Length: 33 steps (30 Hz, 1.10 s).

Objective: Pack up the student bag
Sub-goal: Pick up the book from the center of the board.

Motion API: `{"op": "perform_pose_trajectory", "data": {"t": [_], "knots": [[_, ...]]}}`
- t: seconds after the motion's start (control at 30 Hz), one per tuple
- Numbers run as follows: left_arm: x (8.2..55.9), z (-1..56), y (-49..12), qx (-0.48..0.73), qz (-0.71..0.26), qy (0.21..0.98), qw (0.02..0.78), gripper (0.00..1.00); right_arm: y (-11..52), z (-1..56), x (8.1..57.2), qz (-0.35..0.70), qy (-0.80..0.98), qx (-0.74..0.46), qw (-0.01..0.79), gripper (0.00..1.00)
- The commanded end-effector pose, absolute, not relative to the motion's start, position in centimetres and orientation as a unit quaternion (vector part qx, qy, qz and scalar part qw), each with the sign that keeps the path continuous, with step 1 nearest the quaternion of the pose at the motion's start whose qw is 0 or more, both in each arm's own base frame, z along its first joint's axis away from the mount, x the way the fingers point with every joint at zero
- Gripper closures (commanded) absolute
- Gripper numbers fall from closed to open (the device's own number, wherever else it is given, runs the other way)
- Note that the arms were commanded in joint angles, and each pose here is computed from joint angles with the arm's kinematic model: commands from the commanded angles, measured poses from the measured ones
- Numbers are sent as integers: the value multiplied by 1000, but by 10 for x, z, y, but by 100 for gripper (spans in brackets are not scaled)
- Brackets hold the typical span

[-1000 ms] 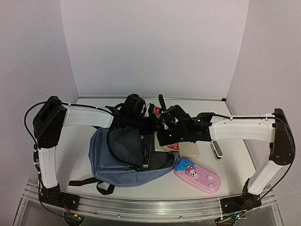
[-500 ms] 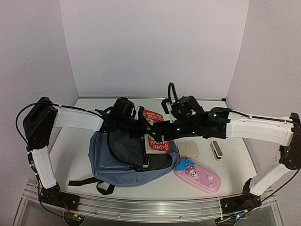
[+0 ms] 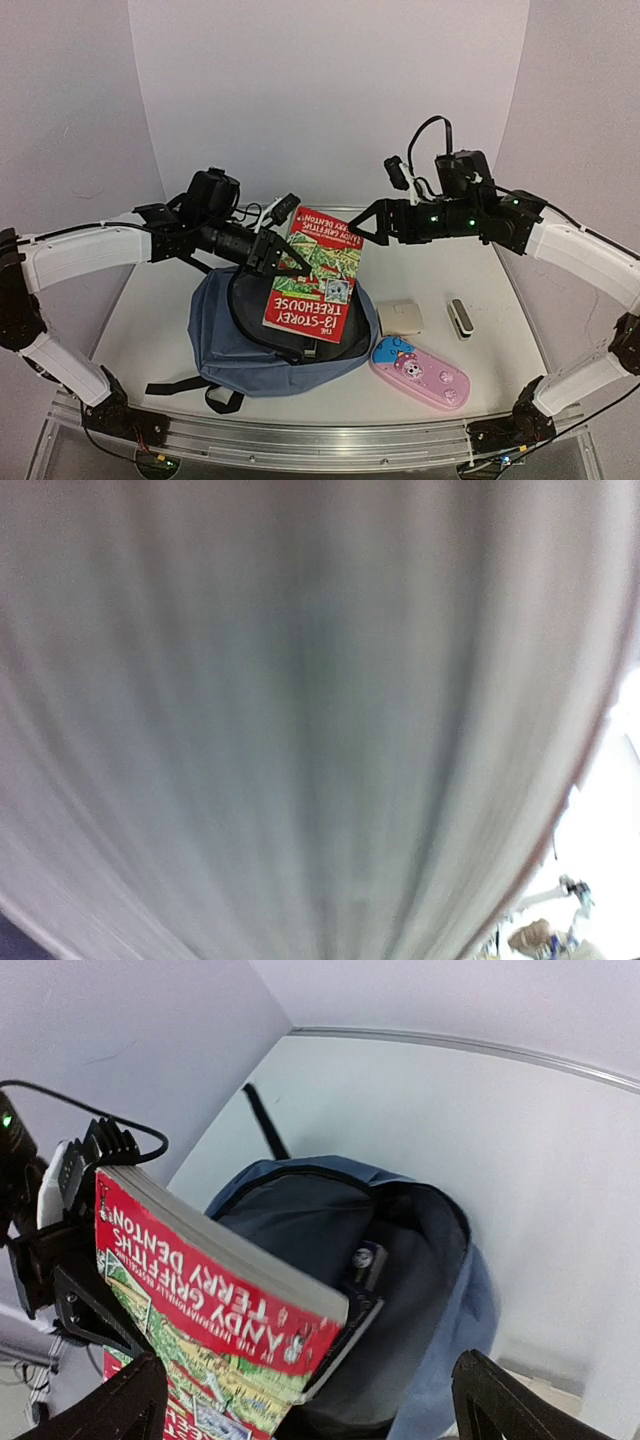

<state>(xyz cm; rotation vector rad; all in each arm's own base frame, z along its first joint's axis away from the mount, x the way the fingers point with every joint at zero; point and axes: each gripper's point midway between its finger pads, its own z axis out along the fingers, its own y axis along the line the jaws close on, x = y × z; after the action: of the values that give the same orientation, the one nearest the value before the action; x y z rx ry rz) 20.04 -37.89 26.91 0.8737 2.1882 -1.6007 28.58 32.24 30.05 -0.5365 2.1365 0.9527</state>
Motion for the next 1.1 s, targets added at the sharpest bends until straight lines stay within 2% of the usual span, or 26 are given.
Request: {"op": "perform_pose_trajectory", "data": {"t": [0.0, 0.1, 0.27, 0.47, 0.63, 0.83, 1.07], "knots": [[147, 301, -358, 372, -593, 708, 89, 100, 355, 335, 236, 482, 757, -322, 301, 2], [136, 297, -351, 377, -585, 716, 62, 100, 361, 330, 226, 504, 747, -340, 269, 2], [121, 305, -352, 400, -580, 708, 46, 100, 375, 303, 215, 521, 749, -353, 209, 13], [110, 301, -360, 418, -580, 699, 12, 100, 392, 297, 188, 542, 725, -391, 167, 17], [106, 294, -369, 429, -578, 694, -12, 100, 402, 297, 173, 562, 703, -413, 139, 52], [107, 301, -370, 443, -576, 687, 5, 100, 413, 288, 151, 565, 692, -436, 114, 65], [114, 299, -370, 441, -560, 701, 33, 100, 410, 285, 160, 542, 713, -420, 145, 99]]}}
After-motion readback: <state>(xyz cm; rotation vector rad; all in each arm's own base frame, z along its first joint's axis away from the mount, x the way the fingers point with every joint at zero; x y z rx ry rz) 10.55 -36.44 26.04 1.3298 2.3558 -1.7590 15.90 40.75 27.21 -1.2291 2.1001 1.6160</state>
